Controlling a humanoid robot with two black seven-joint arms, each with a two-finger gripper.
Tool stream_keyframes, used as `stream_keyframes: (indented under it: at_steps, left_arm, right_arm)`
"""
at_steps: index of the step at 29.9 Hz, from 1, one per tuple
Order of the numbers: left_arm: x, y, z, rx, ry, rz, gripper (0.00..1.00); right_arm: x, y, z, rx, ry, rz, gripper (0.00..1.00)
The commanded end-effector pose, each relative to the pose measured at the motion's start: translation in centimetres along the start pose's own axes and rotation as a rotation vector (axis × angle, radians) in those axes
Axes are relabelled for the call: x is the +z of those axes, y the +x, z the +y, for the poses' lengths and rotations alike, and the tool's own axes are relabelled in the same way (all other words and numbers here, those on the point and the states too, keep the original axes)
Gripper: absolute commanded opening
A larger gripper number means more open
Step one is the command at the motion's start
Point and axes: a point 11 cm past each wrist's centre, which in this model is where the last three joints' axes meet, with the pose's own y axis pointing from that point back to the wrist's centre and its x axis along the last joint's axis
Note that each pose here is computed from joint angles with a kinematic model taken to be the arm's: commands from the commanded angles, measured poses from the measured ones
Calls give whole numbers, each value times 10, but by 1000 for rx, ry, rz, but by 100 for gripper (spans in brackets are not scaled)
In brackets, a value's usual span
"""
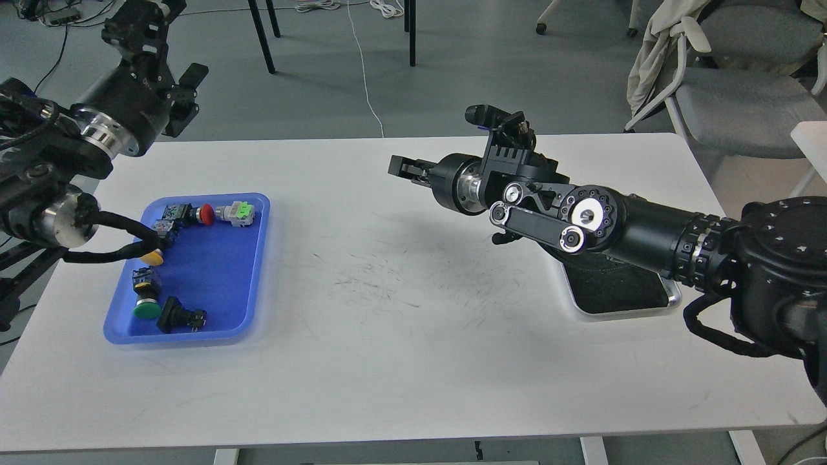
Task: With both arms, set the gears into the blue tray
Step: 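Carry the black part with the right gripper toward the table center, then release the black part on the table and retract the right arm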
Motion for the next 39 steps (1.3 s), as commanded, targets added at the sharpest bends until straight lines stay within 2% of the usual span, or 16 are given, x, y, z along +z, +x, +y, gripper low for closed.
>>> stream_keyframes:
  at_steps: [1, 6, 13, 24, 30, 32, 36, 39]
  left_arm:
    - [1, -2, -1, -2, -5, 4, 98]
    - [3, -3, -2, -2, -12, 12, 98]
    - [3, -3, -2, -3, -14, 14, 98]
    - [3, -3, -2, -3, -13, 12, 98]
    - [3, -3, -2, -3, -13, 12, 98]
    - [3, -3, -2, -3, -13, 12, 98]
    - [3, -2, -1, -1, -12, 10, 98]
    - [4, 0, 0, 0, -11, 6, 98]
  right_arm:
    - [5, -31, -1, -63, 15, -34, 8]
    - [21, -63, -1, -119, -4, -57, 9]
    - [28, -75, -1, -145, -13, -75, 12]
    - [37, -94, 0, -178, -24, -69, 24]
    - [38, -99, 1, -187, -24, -77, 33]
    - [38, -99, 1, -185, -25, -78, 40]
    - [38, -97, 0, -169, -24, -82, 63]
    - [35, -90, 0, -148, -16, -93, 74]
